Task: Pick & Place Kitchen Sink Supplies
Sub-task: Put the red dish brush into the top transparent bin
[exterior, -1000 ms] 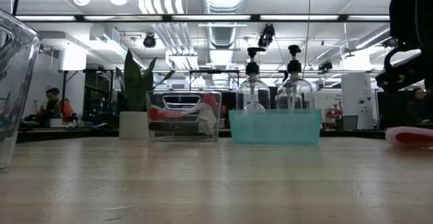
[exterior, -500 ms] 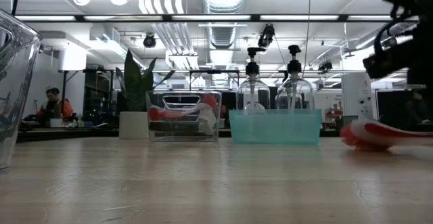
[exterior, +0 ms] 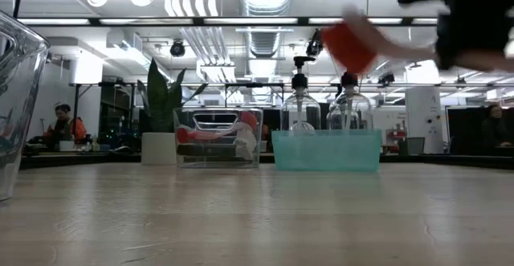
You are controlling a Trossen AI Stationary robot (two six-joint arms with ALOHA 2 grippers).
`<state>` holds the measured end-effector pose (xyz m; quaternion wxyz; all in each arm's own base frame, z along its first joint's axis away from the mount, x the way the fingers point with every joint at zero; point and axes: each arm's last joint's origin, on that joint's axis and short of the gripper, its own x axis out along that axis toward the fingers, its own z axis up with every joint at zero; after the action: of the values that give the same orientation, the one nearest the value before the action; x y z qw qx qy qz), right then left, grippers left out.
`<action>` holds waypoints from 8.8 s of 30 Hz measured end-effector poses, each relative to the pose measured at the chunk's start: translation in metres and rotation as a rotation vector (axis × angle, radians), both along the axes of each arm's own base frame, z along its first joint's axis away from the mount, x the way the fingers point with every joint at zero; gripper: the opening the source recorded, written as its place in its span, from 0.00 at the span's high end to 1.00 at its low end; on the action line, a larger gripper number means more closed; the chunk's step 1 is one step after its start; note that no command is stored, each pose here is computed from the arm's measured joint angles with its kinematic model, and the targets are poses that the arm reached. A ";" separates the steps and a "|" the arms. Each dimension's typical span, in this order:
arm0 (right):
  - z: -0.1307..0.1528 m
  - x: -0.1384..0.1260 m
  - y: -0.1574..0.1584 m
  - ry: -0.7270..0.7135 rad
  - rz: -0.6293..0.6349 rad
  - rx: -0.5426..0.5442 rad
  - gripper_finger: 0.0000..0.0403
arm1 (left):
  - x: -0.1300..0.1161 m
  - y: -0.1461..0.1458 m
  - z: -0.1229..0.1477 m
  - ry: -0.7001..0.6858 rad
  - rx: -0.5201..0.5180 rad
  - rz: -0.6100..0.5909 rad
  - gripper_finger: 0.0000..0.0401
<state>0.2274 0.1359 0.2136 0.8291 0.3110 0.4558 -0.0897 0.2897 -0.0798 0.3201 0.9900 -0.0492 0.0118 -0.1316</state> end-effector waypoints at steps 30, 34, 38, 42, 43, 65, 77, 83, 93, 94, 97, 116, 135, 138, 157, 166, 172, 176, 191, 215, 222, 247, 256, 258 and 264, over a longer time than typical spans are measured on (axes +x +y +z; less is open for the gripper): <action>0.092 0.020 0.002 -0.927 0.190 -0.454 0.92 | 0.044 -0.025 -0.052 -0.016 -0.082 0.051 0.57; 0.095 0.022 0.000 -0.957 0.173 -0.456 0.92 | 0.050 -0.027 -0.054 -0.058 -0.070 0.049 0.57; 0.096 0.025 -0.002 -0.970 0.158 -0.464 0.92 | 0.060 -0.030 -0.056 -0.057 -0.057 0.046 0.57; 0.096 0.027 -0.005 -0.970 0.153 -0.469 0.92 | 0.068 -0.034 -0.053 -0.069 -0.046 0.012 0.57; 0.096 0.027 -0.006 -0.970 0.153 -0.470 0.92 | 0.069 -0.034 -0.052 -0.073 -0.050 0.010 0.57; 0.093 0.034 -0.004 -1.003 0.156 -0.468 0.92 | 0.073 -0.031 -0.043 -0.090 -0.075 0.047 0.68; 0.088 0.036 -0.002 -0.978 0.169 -0.466 0.83 | 0.071 -0.030 -0.043 -0.069 -0.072 0.057 0.87; 0.087 0.035 0.001 -0.973 0.180 -0.469 0.65 | 0.067 -0.027 -0.039 -0.040 -0.083 0.083 0.88; 0.078 0.032 0.001 -0.882 0.207 -0.495 0.44 | 0.046 -0.016 -0.026 0.112 -0.026 0.237 0.91; 0.078 0.032 0.001 -0.874 0.205 -0.494 0.43 | 0.042 -0.014 -0.025 0.133 -0.024 0.256 0.91; 0.079 0.033 0.000 -0.886 0.187 -0.496 0.41 | 0.035 -0.011 -0.018 0.139 -0.032 0.282 0.93; 0.059 0.030 0.002 -0.724 0.373 -0.435 0.59 | 0.028 -0.006 -0.025 0.179 -0.019 0.363 0.99; -0.013 0.106 0.050 -0.325 0.641 -0.531 0.37 | 0.020 -0.019 -0.016 0.175 -0.107 0.139 0.38; -0.015 0.123 0.058 -0.249 0.698 -0.571 0.38 | 0.012 -0.019 -0.004 0.149 -0.121 0.095 0.36; -0.068 0.186 0.040 -0.043 0.777 -0.480 0.38 | -0.029 -0.021 0.033 0.069 -0.141 0.029 0.37; -0.071 0.193 0.021 -0.033 0.756 -0.423 0.48 | -0.028 -0.022 0.033 0.069 -0.144 0.027 0.37; -0.071 0.193 0.022 -0.036 0.766 -0.423 0.57 | -0.028 -0.022 0.033 0.069 -0.139 0.027 0.37; -0.072 0.193 0.026 -0.050 0.773 -0.421 0.61 | -0.028 -0.022 0.033 0.069 -0.137 0.027 0.37; -0.085 0.197 0.025 -0.030 0.761 -0.390 0.85 | -0.028 -0.022 0.032 0.074 -0.134 0.028 0.37; 0.083 0.106 0.043 -0.268 0.829 -0.308 0.92 | -0.032 -0.028 0.031 -0.012 0.252 -0.001 0.37; 0.129 0.068 0.048 -0.548 0.707 -0.594 0.92 | -0.026 -0.032 0.030 -0.066 0.316 0.000 0.37; 0.107 0.076 -0.012 -0.985 0.402 -0.629 0.92 | 0.007 -0.051 0.020 -0.299 0.297 0.104 0.37; 0.099 0.077 -0.016 -1.038 0.376 -0.603 0.92 | 0.009 -0.047 0.021 -0.292 0.244 0.134 0.39; 0.096 0.080 -0.016 -1.026 0.378 -0.603 0.92 | 0.010 -0.045 0.021 -0.290 0.241 0.138 0.43; 0.086 0.094 -0.015 -0.995 0.375 -0.618 0.92 | 0.013 -0.040 0.020 -0.268 0.207 0.149 0.63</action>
<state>0.3214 0.1213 0.2997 0.9959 -0.0246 0.0140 0.0859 0.3022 -0.1193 0.3401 0.9895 0.0702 -0.1103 -0.0612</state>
